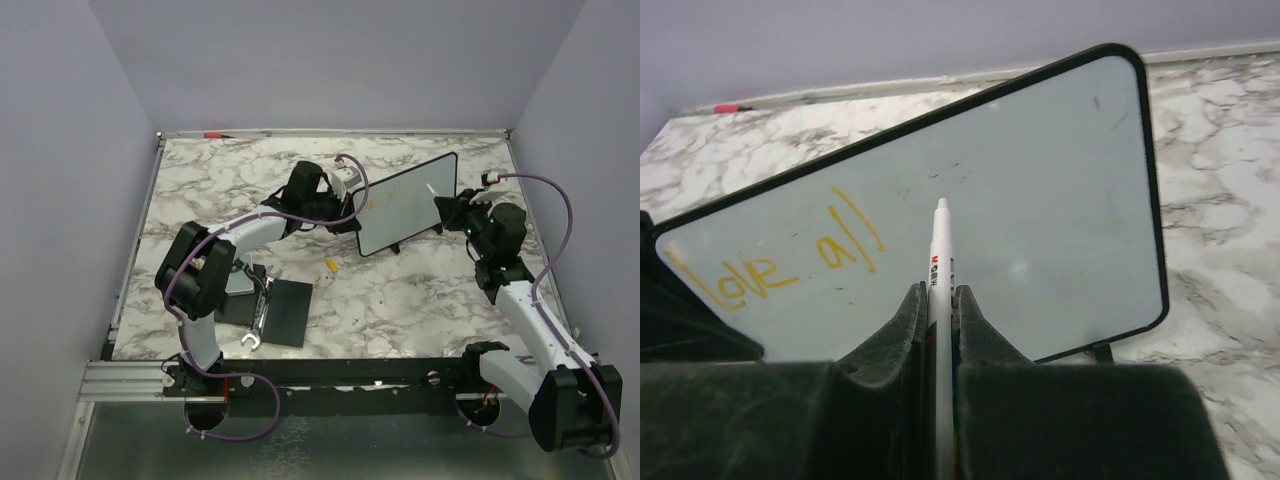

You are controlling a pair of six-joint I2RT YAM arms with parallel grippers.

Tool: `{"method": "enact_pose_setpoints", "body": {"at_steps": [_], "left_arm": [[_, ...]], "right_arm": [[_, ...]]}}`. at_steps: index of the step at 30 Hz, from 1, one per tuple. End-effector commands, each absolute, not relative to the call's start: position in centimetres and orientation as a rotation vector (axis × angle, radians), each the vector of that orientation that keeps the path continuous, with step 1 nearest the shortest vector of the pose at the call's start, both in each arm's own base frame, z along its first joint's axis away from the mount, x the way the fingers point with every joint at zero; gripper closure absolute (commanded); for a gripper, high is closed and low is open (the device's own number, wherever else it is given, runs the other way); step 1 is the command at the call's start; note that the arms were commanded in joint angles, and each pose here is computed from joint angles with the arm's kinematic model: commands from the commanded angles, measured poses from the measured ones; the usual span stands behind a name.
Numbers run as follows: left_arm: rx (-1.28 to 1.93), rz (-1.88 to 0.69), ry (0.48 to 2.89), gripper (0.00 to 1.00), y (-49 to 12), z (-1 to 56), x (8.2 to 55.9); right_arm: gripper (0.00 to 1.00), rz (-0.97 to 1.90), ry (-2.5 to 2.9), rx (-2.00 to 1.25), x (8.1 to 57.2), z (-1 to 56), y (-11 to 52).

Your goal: Write a sentence on the whiteboard

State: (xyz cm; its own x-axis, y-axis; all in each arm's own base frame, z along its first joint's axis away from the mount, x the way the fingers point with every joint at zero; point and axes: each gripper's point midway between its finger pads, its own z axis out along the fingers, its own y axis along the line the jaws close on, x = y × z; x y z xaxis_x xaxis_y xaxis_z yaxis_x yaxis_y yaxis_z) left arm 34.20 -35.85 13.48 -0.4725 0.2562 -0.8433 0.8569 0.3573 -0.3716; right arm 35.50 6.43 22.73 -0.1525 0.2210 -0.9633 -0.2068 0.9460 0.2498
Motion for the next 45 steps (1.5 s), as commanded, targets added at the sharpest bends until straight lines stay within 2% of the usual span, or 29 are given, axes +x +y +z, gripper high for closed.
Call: {"method": "enact_pose_setpoints", "body": {"at_steps": [1,45], "left_arm": [[1.025,-1.121,1.916,1.0,-35.9,13.6,33.9],[1.05,-1.12,1.939,1.0,-35.4,12.8,34.1]], "right_arm": [[0.99,0.495,1.662,-0.102,35.6,23.2,8.7],[0.99,0.535,1.701,-0.196,37.6,20.5,10.0]]}}
